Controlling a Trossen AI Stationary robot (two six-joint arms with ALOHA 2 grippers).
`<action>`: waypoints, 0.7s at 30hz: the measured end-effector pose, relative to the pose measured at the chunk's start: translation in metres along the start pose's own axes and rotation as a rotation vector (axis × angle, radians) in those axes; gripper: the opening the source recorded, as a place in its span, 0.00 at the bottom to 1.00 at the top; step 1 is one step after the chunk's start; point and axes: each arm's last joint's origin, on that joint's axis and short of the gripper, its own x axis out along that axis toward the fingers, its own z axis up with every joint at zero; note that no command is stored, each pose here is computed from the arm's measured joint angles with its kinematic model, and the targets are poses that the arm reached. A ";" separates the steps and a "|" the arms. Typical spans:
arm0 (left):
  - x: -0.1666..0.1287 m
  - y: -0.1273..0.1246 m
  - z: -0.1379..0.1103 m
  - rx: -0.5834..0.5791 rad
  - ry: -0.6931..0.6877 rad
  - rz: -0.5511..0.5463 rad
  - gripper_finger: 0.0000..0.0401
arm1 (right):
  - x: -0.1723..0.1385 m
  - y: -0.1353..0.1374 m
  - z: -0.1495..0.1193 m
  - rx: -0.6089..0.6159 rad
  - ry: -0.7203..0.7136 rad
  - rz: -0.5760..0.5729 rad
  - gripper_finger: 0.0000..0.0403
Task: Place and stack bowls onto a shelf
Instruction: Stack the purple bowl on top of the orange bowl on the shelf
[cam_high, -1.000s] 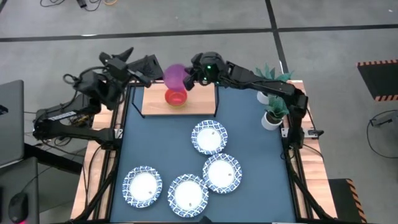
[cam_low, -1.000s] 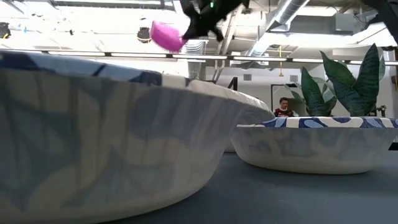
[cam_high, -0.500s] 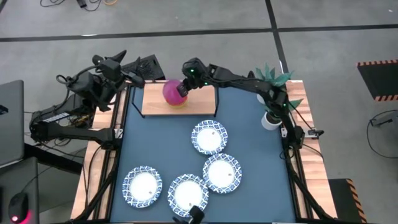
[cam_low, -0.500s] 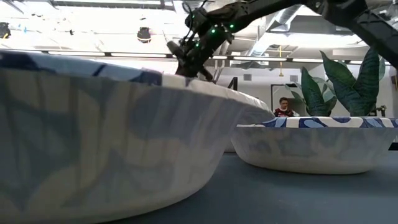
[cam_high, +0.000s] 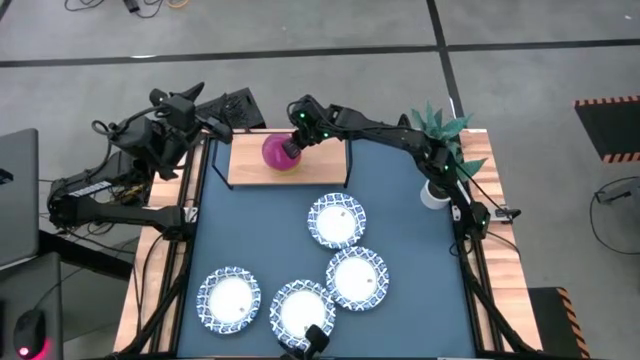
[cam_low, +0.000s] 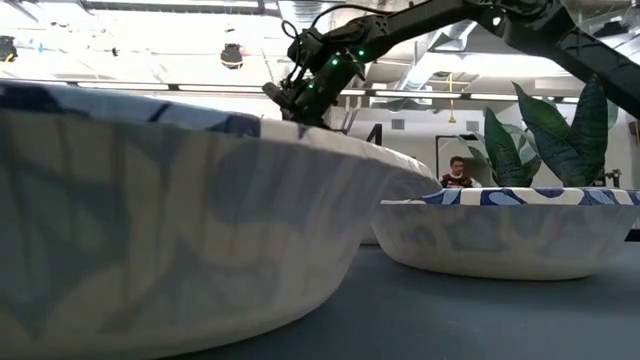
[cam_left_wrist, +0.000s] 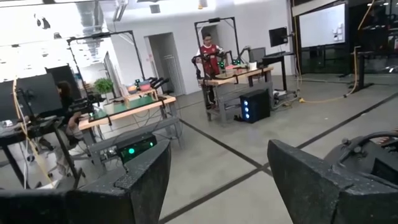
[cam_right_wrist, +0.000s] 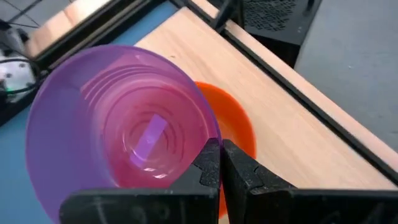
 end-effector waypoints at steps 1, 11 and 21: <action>0.000 0.000 0.000 0.001 0.001 0.000 0.64 | 0.000 -0.002 0.001 0.003 -0.001 -0.006 0.06; 0.000 0.000 0.000 0.003 0.008 0.018 0.64 | -0.001 -0.020 0.003 0.032 0.014 -0.042 0.06; 0.000 0.000 -0.001 -0.006 0.010 0.021 0.64 | -0.001 -0.020 0.003 0.033 0.017 -0.043 0.06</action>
